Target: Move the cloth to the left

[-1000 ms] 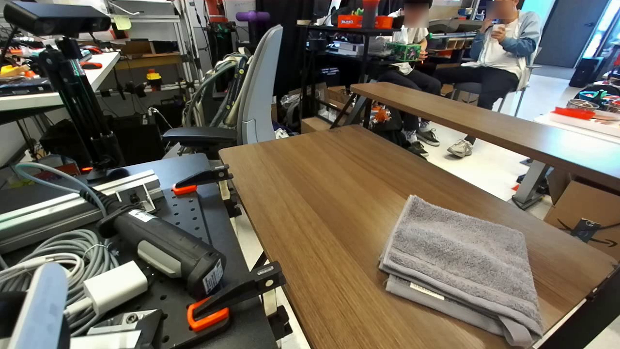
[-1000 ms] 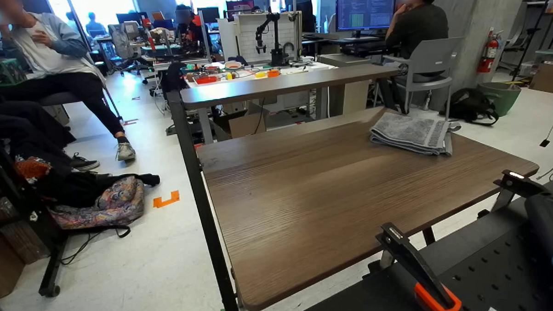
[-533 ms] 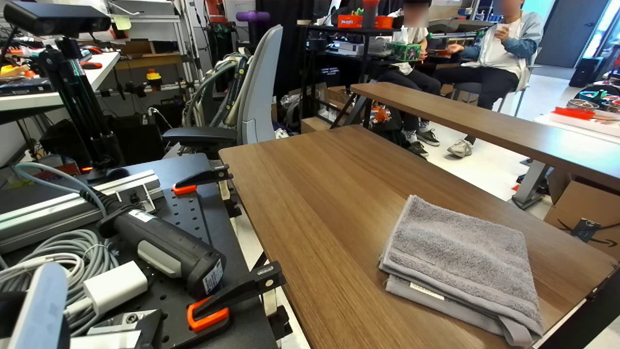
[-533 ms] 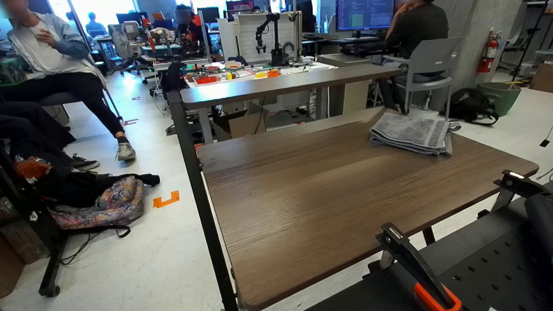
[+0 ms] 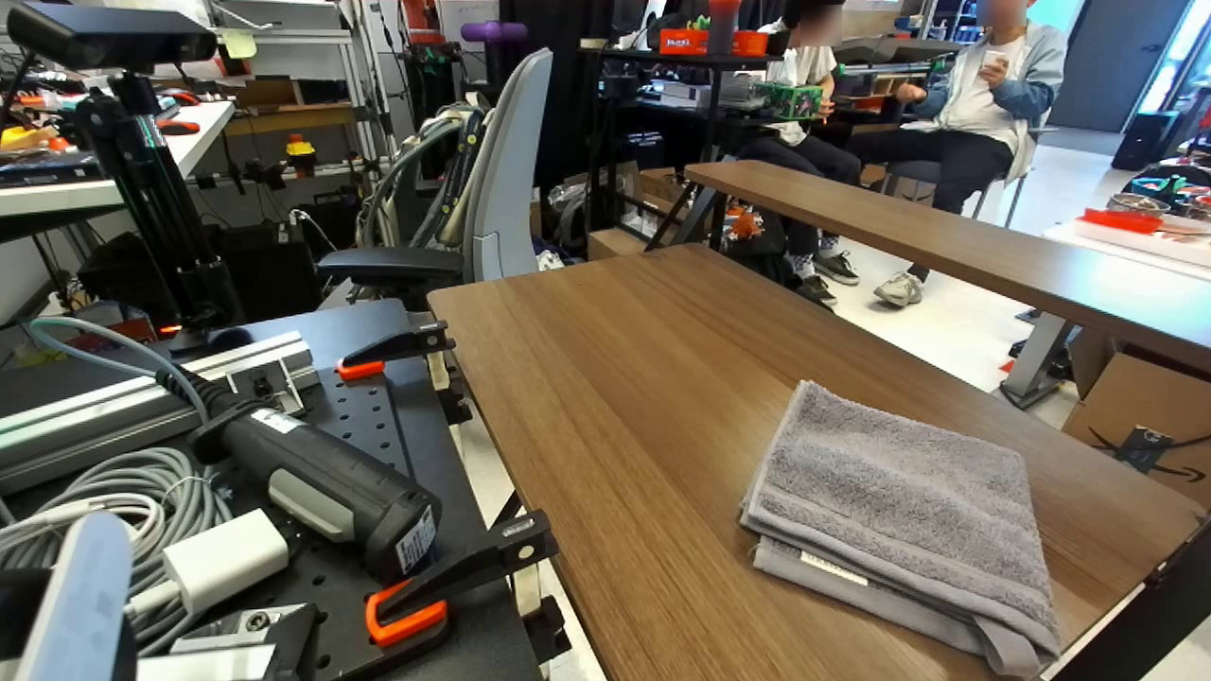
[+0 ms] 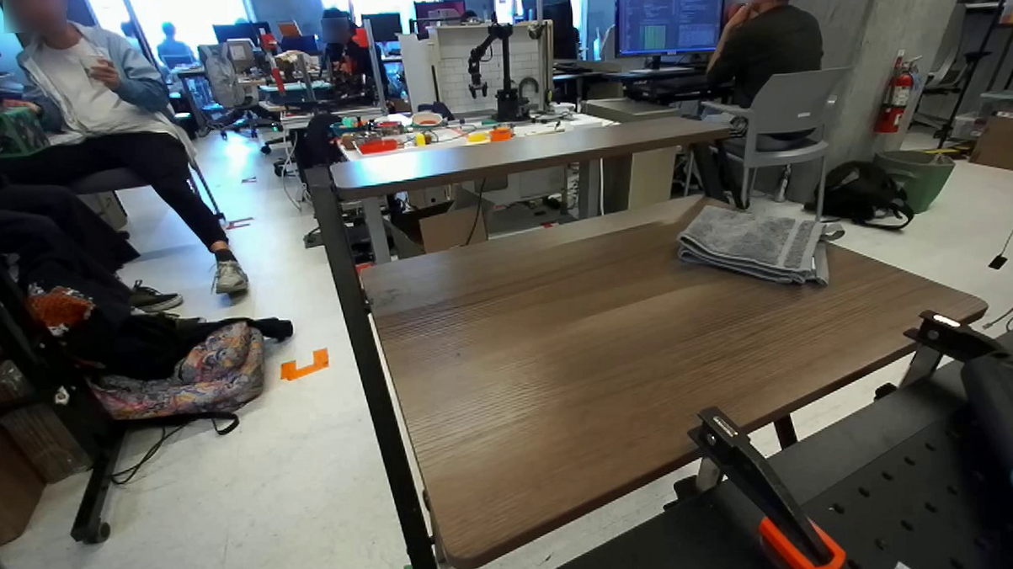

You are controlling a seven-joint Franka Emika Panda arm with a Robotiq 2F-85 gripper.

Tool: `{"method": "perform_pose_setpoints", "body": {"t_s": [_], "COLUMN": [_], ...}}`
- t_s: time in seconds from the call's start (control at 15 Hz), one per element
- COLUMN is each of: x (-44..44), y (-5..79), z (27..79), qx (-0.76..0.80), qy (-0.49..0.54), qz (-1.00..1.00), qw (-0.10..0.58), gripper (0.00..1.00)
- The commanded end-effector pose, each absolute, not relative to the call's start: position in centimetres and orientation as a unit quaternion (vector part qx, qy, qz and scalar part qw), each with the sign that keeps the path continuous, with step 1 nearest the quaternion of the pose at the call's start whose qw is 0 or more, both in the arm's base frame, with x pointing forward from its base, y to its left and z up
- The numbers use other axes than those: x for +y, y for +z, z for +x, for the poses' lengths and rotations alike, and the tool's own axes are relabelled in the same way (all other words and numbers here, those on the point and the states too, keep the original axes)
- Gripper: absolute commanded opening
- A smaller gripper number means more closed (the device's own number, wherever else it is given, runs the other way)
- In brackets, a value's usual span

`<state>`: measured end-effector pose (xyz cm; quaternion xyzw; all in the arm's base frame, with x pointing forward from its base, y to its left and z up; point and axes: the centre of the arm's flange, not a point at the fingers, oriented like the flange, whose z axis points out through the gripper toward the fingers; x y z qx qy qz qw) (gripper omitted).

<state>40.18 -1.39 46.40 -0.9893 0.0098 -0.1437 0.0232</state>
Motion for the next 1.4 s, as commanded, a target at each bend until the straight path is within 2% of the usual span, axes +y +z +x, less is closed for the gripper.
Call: {"method": "perform_pose_setpoints", "body": {"t_s": [0.0,0.8,1.33], "x": [-2.8,-12.5,-16.5], "y": [41.2,24.3,16.6], "z": [45.6,58.4,60.7], "qx": [0.045,0.186,0.212], "qy": [-0.147,-0.072,-0.025], "qz": [-0.988,-0.976,-0.972], "qw": [-0.009,-0.084,-0.101], "gripper": [1.00,1.00,1.00]}}
